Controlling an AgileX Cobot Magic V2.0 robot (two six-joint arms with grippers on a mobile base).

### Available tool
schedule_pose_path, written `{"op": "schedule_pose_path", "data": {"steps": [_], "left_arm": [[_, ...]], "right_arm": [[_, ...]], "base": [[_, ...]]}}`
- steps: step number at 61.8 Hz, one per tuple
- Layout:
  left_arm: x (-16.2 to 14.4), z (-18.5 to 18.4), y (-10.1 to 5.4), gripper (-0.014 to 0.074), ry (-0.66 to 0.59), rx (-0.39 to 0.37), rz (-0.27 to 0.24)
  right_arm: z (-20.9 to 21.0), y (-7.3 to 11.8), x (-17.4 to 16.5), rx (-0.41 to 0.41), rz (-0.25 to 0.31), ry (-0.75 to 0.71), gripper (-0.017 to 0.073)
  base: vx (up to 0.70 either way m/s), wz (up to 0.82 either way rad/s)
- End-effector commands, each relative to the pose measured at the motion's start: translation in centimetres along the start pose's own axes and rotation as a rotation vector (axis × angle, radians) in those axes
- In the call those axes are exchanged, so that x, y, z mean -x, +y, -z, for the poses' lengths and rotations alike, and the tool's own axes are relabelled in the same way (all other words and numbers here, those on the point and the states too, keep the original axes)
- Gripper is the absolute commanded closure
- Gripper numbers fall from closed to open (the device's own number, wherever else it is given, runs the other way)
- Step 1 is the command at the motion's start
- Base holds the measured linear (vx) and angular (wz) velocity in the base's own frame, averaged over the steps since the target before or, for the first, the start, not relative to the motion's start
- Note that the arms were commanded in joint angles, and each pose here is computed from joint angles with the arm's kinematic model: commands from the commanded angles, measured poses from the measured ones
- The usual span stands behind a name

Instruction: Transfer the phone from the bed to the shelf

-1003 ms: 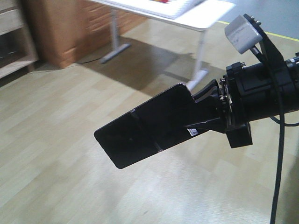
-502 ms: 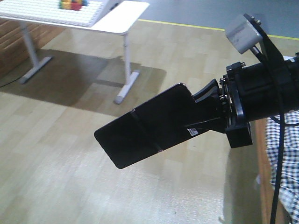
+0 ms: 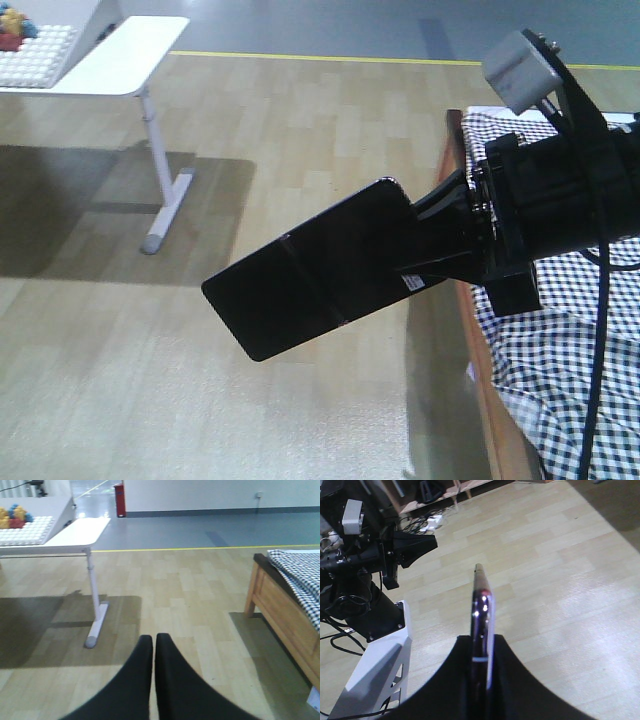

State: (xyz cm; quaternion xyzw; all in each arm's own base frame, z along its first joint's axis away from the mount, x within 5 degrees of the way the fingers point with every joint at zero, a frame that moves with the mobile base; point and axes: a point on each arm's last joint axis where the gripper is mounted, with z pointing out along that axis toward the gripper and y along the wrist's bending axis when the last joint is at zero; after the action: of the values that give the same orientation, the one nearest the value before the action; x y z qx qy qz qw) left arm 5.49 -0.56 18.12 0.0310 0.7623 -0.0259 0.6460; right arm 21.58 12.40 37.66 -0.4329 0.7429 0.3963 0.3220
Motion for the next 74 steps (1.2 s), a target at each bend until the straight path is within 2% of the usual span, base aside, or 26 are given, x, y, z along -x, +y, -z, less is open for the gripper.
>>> {"op": "schedule_pose_path", "data": {"steps": [1, 27, 74], "left_arm": [[0.6, 0.03, 0.06, 0.0593, -0.076, 0.004, 0.012], [0.6, 0.03, 0.06, 0.0593, -0.076, 0.004, 0.012], [0.6, 0.03, 0.06, 0.0593, -0.076, 0.004, 0.012]], "right_arm": [[1.07, 1.83, 1.22, 0.073, 0.022, -0.076, 0.0561], [1.07, 1.83, 1.22, 0.073, 0.022, -0.076, 0.0561], [1.07, 1.83, 1.22, 0.073, 0.022, -0.076, 0.0561]], "base": [[0.15, -0.37], [0.17, -0.21], [0.22, 0.06]]}}
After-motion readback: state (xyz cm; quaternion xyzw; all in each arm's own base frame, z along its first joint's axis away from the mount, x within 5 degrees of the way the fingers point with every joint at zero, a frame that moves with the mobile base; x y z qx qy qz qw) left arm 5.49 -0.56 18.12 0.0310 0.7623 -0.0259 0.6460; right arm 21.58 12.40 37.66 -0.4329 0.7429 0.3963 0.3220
